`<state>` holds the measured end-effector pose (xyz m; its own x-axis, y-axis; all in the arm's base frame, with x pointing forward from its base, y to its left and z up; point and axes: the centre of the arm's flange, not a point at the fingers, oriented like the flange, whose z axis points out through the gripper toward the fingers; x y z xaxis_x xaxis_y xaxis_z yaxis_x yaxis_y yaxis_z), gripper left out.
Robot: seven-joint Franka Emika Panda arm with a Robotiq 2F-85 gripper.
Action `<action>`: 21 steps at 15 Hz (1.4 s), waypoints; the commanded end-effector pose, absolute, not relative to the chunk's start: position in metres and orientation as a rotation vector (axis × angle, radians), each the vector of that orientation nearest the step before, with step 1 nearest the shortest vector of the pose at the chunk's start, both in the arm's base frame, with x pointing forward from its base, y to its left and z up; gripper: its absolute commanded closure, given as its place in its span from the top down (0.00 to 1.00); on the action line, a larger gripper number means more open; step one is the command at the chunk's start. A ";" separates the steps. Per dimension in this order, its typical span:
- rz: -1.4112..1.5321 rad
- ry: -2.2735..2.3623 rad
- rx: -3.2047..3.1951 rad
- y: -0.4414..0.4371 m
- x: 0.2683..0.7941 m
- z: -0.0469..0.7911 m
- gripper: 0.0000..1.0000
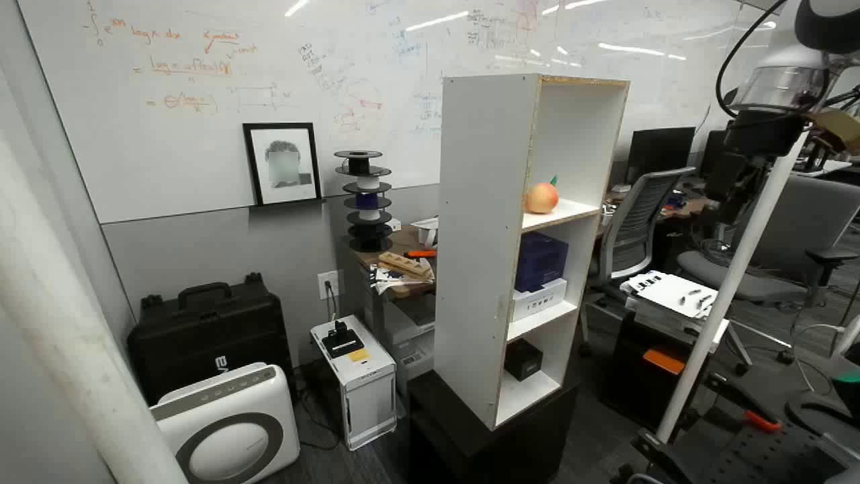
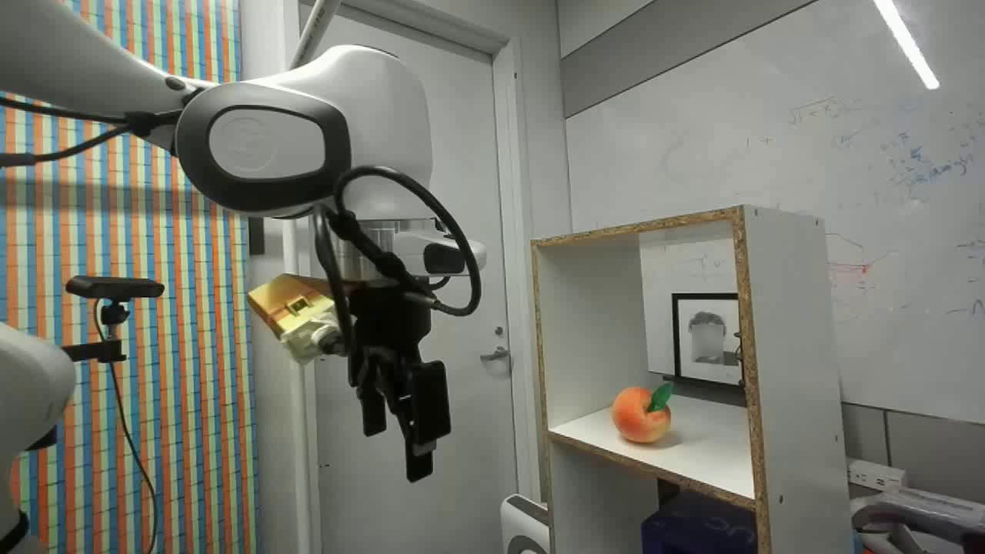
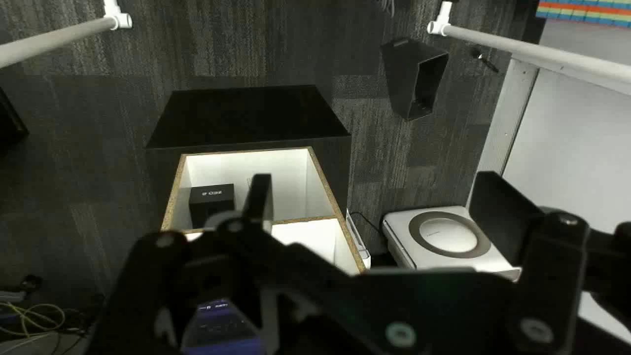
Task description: Remove the peach from the top shelf and put it on top of the bookshelf
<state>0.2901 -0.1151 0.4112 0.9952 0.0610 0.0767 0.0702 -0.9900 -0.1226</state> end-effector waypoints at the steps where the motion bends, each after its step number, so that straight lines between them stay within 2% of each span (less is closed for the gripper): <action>1: -0.105 -0.100 -3.012 -0.115 0.290 0.410 1.00; 4: -0.100 -0.100 -3.011 -0.115 0.290 0.409 1.00; 5: -0.268 -0.057 -3.009 -0.114 0.293 0.407 1.00; 16: -1.102 0.328 -2.744 -0.145 0.417 0.367 1.00; 21: -1.190 0.404 -2.663 -0.116 0.460 0.343 1.00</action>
